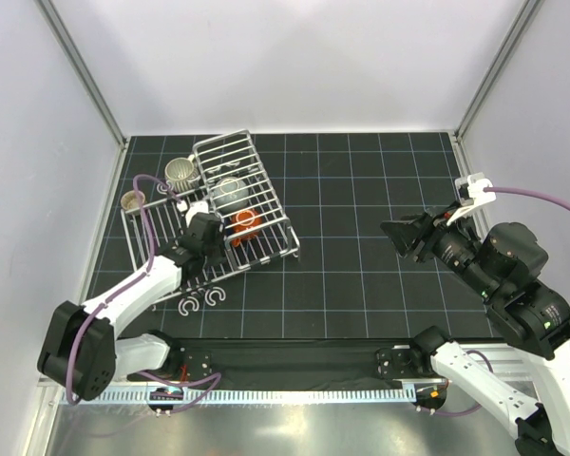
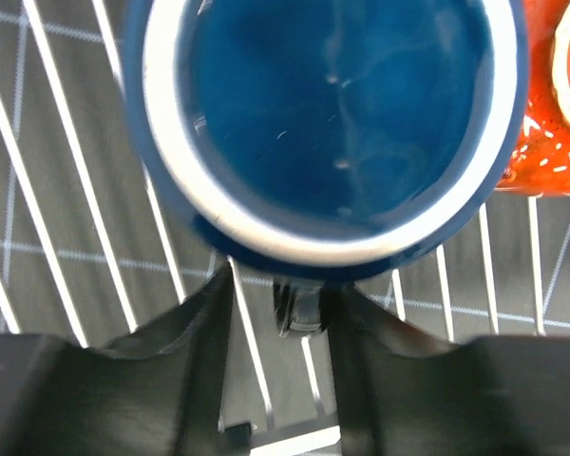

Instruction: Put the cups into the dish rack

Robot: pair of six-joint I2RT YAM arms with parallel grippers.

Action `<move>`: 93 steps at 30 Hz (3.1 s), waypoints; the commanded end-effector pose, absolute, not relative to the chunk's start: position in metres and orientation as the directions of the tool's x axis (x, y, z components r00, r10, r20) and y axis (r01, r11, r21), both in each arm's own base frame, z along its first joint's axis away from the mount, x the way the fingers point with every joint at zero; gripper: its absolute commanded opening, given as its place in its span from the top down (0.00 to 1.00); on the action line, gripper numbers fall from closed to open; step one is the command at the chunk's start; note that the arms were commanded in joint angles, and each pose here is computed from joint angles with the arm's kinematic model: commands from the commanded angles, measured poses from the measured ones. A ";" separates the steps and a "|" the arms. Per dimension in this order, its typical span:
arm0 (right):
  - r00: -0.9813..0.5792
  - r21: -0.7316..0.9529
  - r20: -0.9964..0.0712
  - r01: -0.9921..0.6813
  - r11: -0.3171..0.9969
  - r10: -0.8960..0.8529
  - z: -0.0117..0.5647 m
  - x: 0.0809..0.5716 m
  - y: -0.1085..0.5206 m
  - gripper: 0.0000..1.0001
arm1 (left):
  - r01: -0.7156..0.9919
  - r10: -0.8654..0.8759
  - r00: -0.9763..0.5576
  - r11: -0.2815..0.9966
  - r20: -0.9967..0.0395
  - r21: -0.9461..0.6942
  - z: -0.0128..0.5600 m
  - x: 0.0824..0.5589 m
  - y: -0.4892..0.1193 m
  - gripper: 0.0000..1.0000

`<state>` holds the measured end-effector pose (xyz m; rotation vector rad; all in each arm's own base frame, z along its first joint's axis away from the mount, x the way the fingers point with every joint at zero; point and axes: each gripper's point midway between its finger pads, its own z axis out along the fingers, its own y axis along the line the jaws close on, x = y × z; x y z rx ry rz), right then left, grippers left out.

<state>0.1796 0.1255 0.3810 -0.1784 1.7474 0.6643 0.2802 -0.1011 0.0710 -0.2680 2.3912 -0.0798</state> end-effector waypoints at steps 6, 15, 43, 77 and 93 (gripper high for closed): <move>-0.277 0.351 -0.930 -0.476 0.807 0.241 0.390 0.184 0.133 0.46 | -0.231 -0.275 -0.665 0.960 -0.694 -0.159 0.099 0.270 -0.083 0.46; -0.283 0.344 -0.931 -0.474 0.810 0.229 0.387 0.186 0.134 0.46 | -0.312 -0.335 -0.599 0.934 -0.727 -0.174 0.128 0.242 -0.054 0.38; -0.440 0.259 -0.897 -0.450 0.855 0.040 0.347 0.212 0.147 0.43 | -0.675 -0.687 -0.254 0.630 -0.681 -0.384 0.224 0.425 0.034 0.37; -0.569 0.295 -0.822 -0.385 0.875 0.027 0.324 0.281 0.160 0.40 | -0.673 -0.602 -0.332 0.691 -0.726 -0.265 0.137 0.553 0.066 0.45; -0.576 0.288 -0.817 -0.357 0.889 0.033 0.322 0.288 0.147 0.39 | -0.673 -0.541 -0.421 0.725 -0.728 -0.149 0.107 0.559 0.074 0.49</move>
